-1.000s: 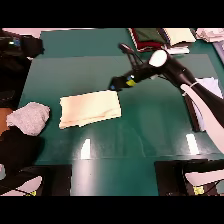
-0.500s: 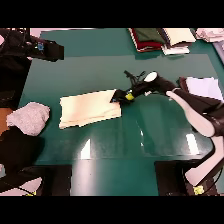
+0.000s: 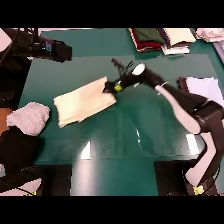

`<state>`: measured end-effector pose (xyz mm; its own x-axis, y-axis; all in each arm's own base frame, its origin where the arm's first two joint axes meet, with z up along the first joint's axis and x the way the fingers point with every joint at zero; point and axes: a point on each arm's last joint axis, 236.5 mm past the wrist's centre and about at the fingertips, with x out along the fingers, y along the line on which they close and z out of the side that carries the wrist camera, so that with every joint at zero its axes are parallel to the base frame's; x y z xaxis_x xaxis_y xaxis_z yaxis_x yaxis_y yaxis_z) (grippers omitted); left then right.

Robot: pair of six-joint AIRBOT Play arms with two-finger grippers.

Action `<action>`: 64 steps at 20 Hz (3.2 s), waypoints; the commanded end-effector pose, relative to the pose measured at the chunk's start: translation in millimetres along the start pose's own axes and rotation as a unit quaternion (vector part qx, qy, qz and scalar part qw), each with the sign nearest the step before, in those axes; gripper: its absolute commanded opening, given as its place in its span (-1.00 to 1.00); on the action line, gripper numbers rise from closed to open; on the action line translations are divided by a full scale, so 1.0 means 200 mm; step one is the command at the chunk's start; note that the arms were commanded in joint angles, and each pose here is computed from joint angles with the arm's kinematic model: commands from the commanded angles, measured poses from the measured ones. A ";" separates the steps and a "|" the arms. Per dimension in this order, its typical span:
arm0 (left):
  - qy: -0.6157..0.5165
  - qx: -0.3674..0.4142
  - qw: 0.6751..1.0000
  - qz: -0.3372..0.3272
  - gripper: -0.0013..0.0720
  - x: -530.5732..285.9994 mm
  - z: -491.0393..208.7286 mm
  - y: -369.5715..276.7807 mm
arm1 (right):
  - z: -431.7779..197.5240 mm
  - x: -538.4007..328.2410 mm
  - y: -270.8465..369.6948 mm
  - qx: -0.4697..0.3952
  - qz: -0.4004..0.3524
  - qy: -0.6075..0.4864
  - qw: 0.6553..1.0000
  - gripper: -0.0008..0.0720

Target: Fold the shirts.

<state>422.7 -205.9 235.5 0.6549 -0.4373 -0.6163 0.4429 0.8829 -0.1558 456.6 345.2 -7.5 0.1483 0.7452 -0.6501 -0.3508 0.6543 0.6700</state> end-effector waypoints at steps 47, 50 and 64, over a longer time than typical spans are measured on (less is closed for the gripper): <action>0.000 0.025 0.997 -0.067 -0.89 0.01 -0.02 -0.29 | -1.34 -2.60 -1.13 0.418 -0.425 -0.242 0.765 0.82; 0.000 0.024 0.997 -0.068 -0.89 0.01 -0.02 -0.29 | -0.91 -2.73 -0.91 0.310 -0.414 -0.330 0.789 0.82; -0.041 0.022 0.997 -0.066 -0.89 0.00 0.08 -0.29 | -0.12 -1.70 0.28 -0.087 -0.188 -0.236 0.949 -0.68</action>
<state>402.5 -259.5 249.9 0.6157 -0.5589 -0.5554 0.5549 0.8080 -0.1979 368.2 75.8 248.6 0.7389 0.3671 -0.5650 -0.2063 0.9215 0.3290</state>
